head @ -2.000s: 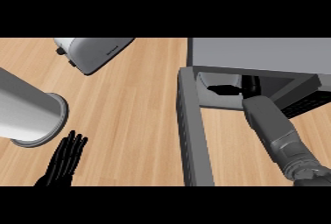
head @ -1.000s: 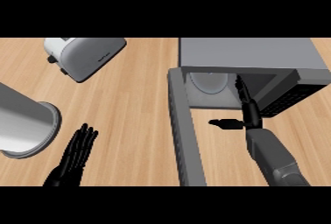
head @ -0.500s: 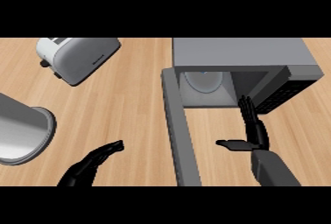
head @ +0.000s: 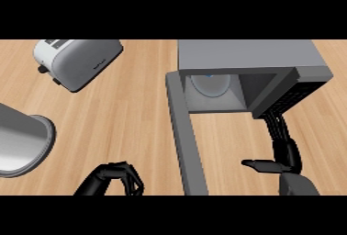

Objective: Pick up the milk, place it into the microwave and close the microwave

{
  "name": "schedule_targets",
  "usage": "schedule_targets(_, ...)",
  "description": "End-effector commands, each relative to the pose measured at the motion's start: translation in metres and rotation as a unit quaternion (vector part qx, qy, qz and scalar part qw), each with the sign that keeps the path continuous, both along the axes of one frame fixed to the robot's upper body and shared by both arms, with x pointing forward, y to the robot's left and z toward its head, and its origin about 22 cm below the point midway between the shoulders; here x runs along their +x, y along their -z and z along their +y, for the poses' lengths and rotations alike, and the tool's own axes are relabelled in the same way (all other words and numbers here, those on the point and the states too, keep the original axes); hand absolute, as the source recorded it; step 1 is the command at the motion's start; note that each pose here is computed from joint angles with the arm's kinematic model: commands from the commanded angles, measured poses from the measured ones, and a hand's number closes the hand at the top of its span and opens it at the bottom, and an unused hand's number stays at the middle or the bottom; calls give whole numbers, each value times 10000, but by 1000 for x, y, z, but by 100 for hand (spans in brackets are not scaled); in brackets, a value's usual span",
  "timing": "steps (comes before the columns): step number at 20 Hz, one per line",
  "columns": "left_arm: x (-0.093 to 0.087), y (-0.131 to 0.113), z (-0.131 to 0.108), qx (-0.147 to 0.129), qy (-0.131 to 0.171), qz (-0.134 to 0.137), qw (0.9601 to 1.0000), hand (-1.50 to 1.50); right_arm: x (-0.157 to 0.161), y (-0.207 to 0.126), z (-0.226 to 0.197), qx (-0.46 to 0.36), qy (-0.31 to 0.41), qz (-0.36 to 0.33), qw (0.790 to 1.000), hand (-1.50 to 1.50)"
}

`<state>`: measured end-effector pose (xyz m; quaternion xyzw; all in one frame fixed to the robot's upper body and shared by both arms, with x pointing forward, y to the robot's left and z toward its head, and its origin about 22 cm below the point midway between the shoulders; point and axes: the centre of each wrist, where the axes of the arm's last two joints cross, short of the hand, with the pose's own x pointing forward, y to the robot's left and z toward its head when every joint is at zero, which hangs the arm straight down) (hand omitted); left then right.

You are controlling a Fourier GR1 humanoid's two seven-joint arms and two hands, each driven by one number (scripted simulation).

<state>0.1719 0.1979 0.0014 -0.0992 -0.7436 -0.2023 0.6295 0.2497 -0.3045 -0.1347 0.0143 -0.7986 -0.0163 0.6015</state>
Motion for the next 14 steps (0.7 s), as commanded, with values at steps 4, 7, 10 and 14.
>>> schedule_targets(4,0,8,-35,832,875,15,9927,150,-36,-21,-26,159,-258,-306,9991,-150)
schedule_targets(7,3,27,-62,785,1231,236,9890,150,-61,-32,-28,163,-231,-399,9988,-150)
schedule_targets(10,17,38,-98,650,1338,172,9887,150,-62,-67,-47,113,-264,-450,9986,-150)
schedule_targets(14,26,41,-117,735,1405,63,9873,150,-93,-98,-62,106,-210,-604,9979,-150)
